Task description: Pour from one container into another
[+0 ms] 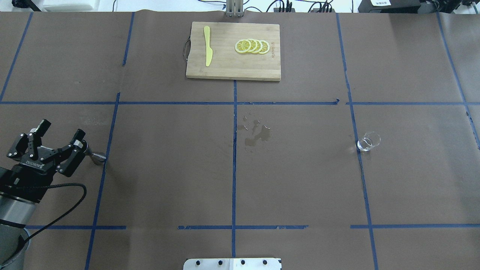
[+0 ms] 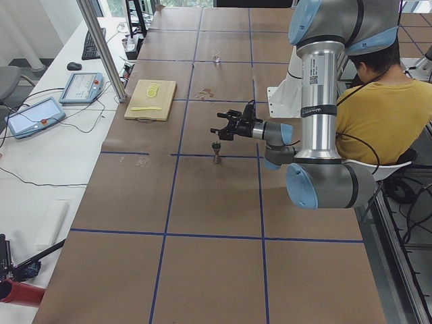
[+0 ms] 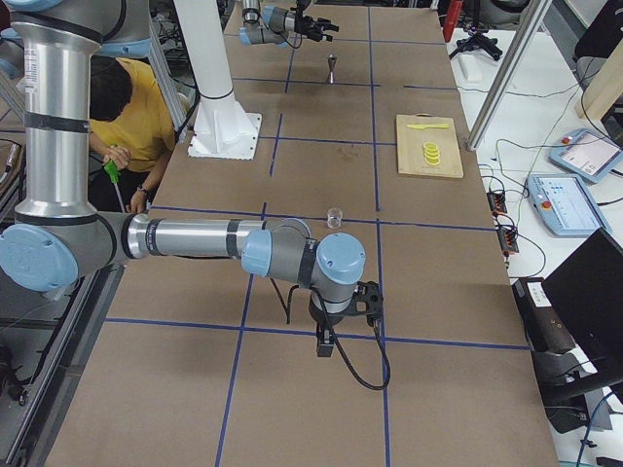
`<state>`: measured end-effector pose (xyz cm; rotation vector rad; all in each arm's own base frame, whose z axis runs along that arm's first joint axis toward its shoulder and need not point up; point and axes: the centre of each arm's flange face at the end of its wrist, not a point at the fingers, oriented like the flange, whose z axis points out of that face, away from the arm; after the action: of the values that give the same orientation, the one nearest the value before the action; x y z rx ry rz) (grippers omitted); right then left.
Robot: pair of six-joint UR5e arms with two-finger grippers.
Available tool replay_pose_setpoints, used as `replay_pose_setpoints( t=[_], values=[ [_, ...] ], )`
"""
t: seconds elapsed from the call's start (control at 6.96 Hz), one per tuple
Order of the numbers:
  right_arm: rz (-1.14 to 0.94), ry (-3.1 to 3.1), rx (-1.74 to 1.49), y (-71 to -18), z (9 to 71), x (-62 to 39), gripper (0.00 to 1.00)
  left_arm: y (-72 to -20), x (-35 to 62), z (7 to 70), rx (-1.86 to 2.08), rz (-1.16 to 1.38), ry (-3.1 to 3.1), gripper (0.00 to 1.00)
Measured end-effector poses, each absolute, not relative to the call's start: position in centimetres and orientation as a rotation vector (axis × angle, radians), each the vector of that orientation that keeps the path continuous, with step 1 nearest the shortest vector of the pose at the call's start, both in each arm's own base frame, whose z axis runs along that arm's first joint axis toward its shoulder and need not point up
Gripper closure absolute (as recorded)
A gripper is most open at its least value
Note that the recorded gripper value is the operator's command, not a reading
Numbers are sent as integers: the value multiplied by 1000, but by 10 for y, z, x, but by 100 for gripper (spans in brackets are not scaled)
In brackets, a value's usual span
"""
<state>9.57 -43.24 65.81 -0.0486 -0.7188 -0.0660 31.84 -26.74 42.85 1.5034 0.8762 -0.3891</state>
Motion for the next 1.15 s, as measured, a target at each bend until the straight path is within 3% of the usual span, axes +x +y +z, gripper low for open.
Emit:
replay_pose_setpoints(
  t=[0.72, 1.15],
  values=[
    [-65, -718, -53, -432, 660, 96, 0, -271, 427, 242, 1513, -167, 1132, 1],
    [-63, -720, -58, -431, 663, 96, 0, -337, 431, 186, 1521, -4, 1000, 2]
  ],
)
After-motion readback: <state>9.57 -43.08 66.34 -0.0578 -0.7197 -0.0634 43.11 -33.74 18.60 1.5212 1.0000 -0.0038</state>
